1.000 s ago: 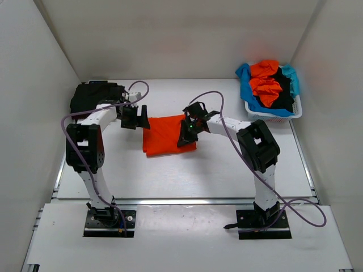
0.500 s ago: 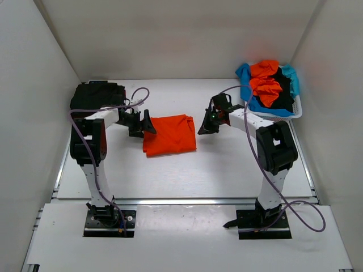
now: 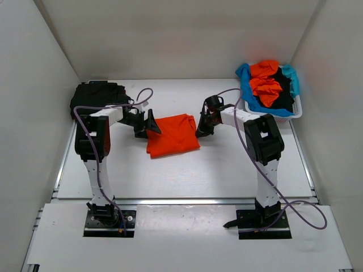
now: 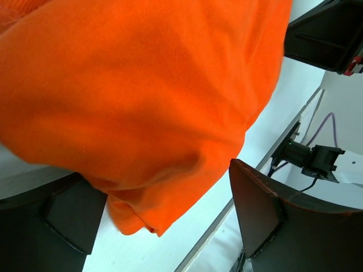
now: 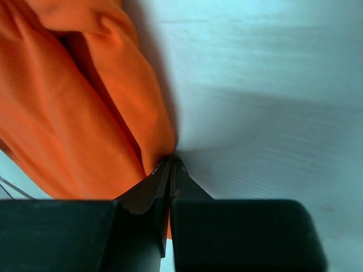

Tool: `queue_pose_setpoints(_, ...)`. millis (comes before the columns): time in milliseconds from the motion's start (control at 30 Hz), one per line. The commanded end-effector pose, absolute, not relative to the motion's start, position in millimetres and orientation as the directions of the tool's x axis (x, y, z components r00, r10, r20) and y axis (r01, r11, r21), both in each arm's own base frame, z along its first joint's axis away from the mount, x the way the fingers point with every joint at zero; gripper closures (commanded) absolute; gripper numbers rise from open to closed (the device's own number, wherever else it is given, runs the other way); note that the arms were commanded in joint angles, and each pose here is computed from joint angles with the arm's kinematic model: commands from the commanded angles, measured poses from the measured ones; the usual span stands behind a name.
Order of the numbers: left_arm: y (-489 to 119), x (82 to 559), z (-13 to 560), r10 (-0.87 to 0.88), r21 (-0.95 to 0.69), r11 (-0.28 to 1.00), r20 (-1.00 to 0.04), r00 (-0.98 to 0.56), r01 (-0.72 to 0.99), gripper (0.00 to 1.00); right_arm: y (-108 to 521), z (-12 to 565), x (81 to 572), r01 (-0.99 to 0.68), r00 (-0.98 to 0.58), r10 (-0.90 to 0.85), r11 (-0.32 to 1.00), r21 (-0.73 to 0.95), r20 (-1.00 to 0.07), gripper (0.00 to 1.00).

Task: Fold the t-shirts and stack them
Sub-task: Put the neatly folded tshirt into the corner of the board with the left arm

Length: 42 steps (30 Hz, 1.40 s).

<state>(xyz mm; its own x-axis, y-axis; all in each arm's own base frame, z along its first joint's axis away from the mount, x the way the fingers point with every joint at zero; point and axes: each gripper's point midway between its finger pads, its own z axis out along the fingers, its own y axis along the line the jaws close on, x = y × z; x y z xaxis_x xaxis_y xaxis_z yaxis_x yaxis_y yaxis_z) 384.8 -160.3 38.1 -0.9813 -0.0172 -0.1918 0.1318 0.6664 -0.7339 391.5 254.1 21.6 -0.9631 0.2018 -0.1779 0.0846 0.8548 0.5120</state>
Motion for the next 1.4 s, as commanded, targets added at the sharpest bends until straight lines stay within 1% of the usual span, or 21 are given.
queue_pose_setpoints(0, -149, 363, -11, 0.044, -0.615, 0.782, -0.100, -0.994, 0.097, 0.06, 264, 19, 391, 0.067, -0.969, 0.177, 0.857, 0.511, -0.170, 1.00)
queue_pose_setpoints(33, -150, 363, -12, 0.042, -0.614, 0.784, -0.098, -0.994, 0.094, 0.08, 265, 15, 390, 0.070, -0.970, 0.178, 0.856, 0.513, -0.164, 1.00)
queue_pose_setpoints(67, -152, 365, -12, 0.040, -0.625, 0.775, -0.099, -0.994, 0.093, 0.14, 267, 17, 389, 0.070, -0.970, 0.179, 0.852, 0.518, -0.164, 1.00)
queue_pose_setpoints(100, -157, 363, -12, 0.044, -0.637, 0.765, -0.091, -0.995, 0.092, 0.25, 267, 14, 386, 0.074, -0.972, 0.178, 0.853, 0.517, -0.155, 1.00)
queue_pose_setpoints(133, -157, 366, -12, 0.039, -0.638, 0.766, -0.082, -0.996, 0.082, 0.30, 268, 16, 386, 0.073, -0.971, 0.180, 0.849, 0.523, -0.157, 1.00)
queue_pose_setpoints(200, -160, 372, -12, 0.037, -0.654, 0.752, -0.081, -0.996, 0.081, 0.48, 268, 13, 383, 0.080, -0.973, 0.180, 0.849, 0.523, -0.144, 1.00)
queue_pose_setpoints(233, -159, 374, -13, 0.036, -0.655, 0.751, -0.082, -0.996, 0.082, 0.53, 271, 18, 384, 0.070, -0.972, 0.178, 0.843, 0.533, -0.154, 1.00)
queue_pose_setpoints(300, -160, 376, -11, 0.039, -0.669, 0.738, -0.083, -0.996, 0.084, 0.67, 270, 18, 382, 0.072, -0.973, 0.175, 0.844, 0.531, -0.148, 1.00)
queue_pose_setpoints(333, -160, 376, -11, 0.046, -0.675, 0.732, -0.087, -0.995, 0.093, 0.78, 268, 15, 382, 0.068, -0.973, 0.174, 0.848, 0.525, -0.154, 1.00)
queue_pose_setpoints(367, -161, 379, -8, 0.050, -0.675, 0.730, -0.105, -0.993, 0.108, 0.80, 270, 21, 382, 0.068, -0.972, 0.177, 0.841, 0.536, -0.155, 1.00)
queue_pose_setpoints(433, -161, 387, -1, 0.062, -0.664, 0.732, -0.156, -0.986, 0.152, 0.89, 270, 17, 380, 0.072, -0.973, 0.178, 0.840, 0.538, -0.149, 1.00)
queue_pose_setpoints(467, -162, 392, 9, 0.069, -0.662, 0.727, -0.197, -0.978, 0.185, 0.90, 269, 19, 381, 0.067, -0.970, 0.180, 0.839, 0.540, -0.160, 1.00)
queue_pose_setpoints(533, -158, 405, 23, 0.109, -0.595, 0.758, -0.286, -0.952, 0.266, 0.94, 267, 24, 380, 0.074, -0.969, 0.191, 0.832, 0.549, -0.159, 1.00)
queue_pose_setpoints(567, -157, 410, 29, 0.136, -0.565, 0.768, -0.316, -0.939, 0.301, 0.94, 266, 24, 377, 0.079, -0.968, 0.195, 0.833, 0.548, -0.158, 0.99)
queue_pose_setpoints(667, -145, 428, 47, 0.254, -0.387, 0.821, -0.410, -0.876, 0.419, 0.96, 258, 28, 373, 0.090, -0.966, 0.207, 0.832, 0.547, -0.156, 1.00)
queue_pose_setpoints(833, -128, 450, 69, 0.288, -0.332, 0.836, -0.412, -0.865, 0.437, 0.96, 241, 48, 374, 0.088, -0.950, 0.233, 0.838, 0.539, -0.206, 1.00)
queue_pose_setpoints(900, -117, 459, 74, 0.309, -0.291, 0.845, -0.421, -0.853, 0.449, 0.96, 233, 48, 371, 0.098, -0.949, 0.240, 0.842, 0.531, -0.205, 1.00)
queue_pose_setpoints(1033, -117, 472, 93, 0.355, -0.240, 0.833, -0.458, -0.815, 0.498, 0.96, 220, 55, 370, 0.107, -0.940, 0.258, 0.844, 0.525, -0.224, 1.00)
queue_pose_setpoints(1167, -116, 480, 101, 0.374, -0.205, 0.836, -0.466, -0.802, 0.509, 0.96, 216, 60, 369, 0.107, -0.936, 0.264, 0.844, 0.526, -0.233, 1.00)
queue_pose_setpoints(1267, -103, 493, 114, 0.381, -0.144, 0.851, -0.493, -0.782, 0.506, 0.96, 214, 61, 369, 0.102, -0.937, 0.257, 0.851, 0.515, -0.239, 1.00)
queue_pose_setpoints(1367, -92, 508, 120, 0.412, -0.039, 0.867, -0.504, -0.759, 0.497, 0.96, 216, 63, 367, 0.090, -0.940, 0.241, 0.857, 0.507, -0.241, 1.00)
